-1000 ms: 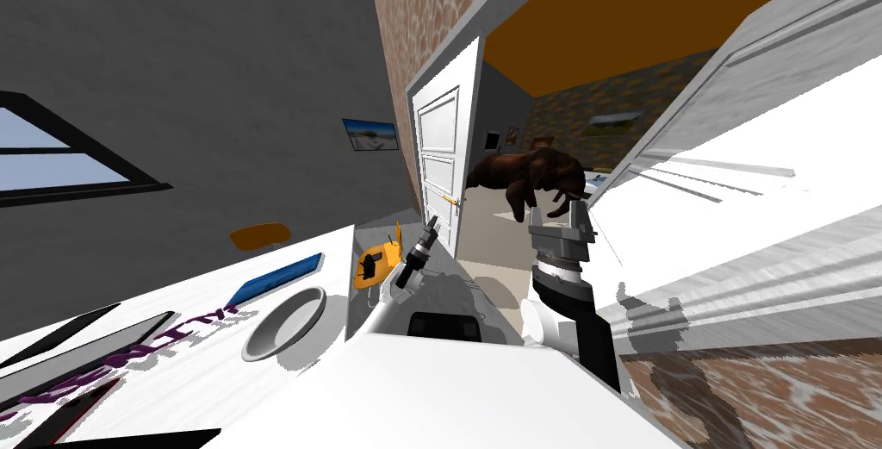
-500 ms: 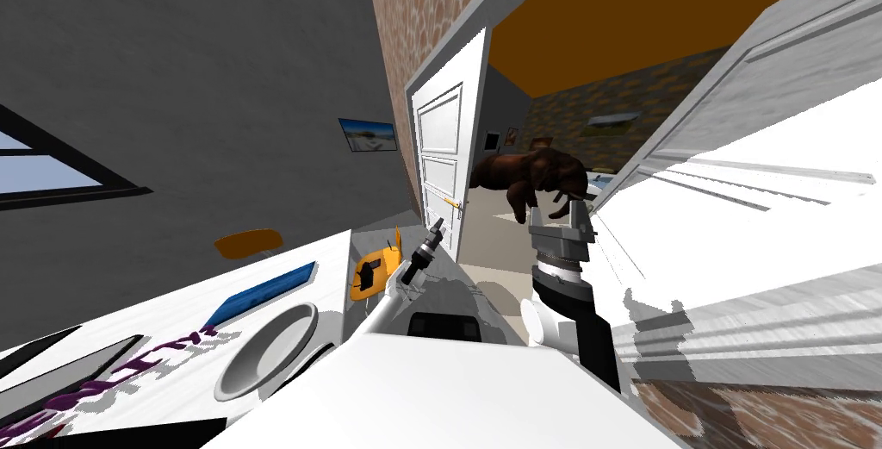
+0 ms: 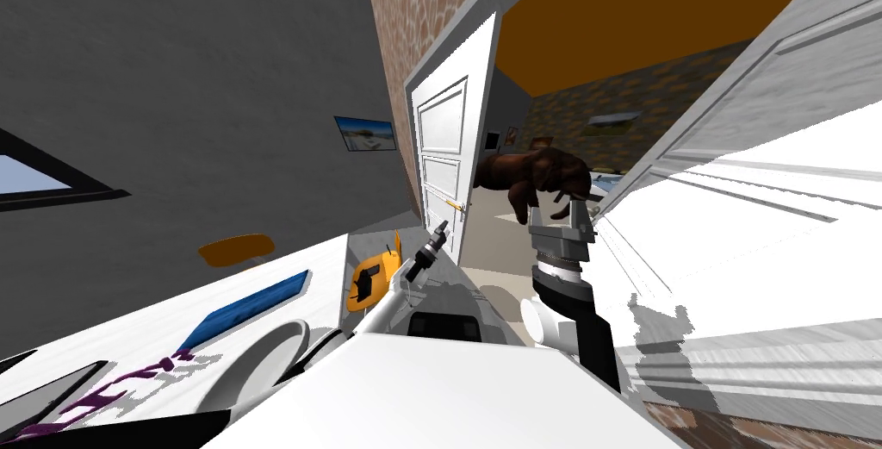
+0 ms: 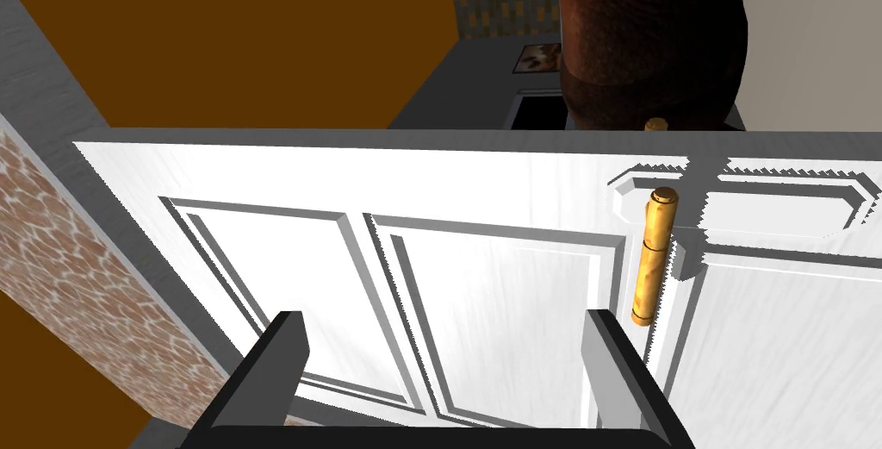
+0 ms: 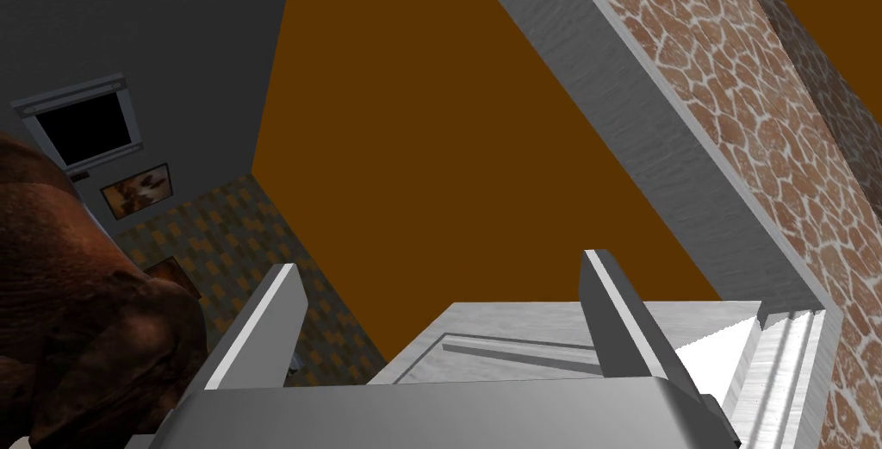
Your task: Push the door open
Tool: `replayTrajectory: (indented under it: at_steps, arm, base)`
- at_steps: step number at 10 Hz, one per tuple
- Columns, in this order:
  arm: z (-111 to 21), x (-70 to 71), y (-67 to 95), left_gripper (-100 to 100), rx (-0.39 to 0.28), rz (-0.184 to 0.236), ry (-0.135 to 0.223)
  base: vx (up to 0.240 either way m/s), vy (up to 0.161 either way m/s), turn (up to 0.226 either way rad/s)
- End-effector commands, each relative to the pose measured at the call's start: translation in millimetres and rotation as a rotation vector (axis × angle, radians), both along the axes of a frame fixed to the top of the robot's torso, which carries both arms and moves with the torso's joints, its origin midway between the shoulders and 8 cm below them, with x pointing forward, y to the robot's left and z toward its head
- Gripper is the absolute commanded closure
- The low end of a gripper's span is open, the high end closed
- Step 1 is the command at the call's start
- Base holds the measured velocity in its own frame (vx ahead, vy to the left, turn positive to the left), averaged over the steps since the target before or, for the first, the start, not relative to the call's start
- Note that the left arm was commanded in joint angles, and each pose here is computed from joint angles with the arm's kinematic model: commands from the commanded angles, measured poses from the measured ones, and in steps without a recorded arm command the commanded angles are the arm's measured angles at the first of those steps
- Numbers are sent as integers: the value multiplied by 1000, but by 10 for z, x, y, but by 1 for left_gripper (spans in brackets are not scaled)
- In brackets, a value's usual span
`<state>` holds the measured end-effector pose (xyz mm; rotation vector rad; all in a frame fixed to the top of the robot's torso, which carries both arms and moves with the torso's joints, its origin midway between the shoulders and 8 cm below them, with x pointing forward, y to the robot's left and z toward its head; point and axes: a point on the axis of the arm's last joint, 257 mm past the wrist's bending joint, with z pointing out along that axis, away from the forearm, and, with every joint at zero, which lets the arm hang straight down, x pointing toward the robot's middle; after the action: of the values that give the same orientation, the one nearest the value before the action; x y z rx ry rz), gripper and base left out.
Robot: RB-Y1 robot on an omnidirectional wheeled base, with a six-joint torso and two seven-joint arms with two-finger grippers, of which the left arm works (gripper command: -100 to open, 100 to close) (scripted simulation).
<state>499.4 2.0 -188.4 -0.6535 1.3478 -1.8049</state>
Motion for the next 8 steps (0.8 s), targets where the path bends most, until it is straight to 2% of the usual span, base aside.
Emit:
replayTrajectory:
  at_steps: [1, 3, 4, 8]
  arm:
    - [-66, 14, -71, -100, 5, -20, 19]
    - [-193, 37, -184, -100, 19, -53, 52]
    - [-193, 37, -184, -100, 19, -53, 52]
    - [-393, 69, -339, -100, 46, -100, 102]
  base:
    - [90, 58, -21]
    - [116, 54, -22]
    - [111, 57, -16]
    - [92, 57, -19]
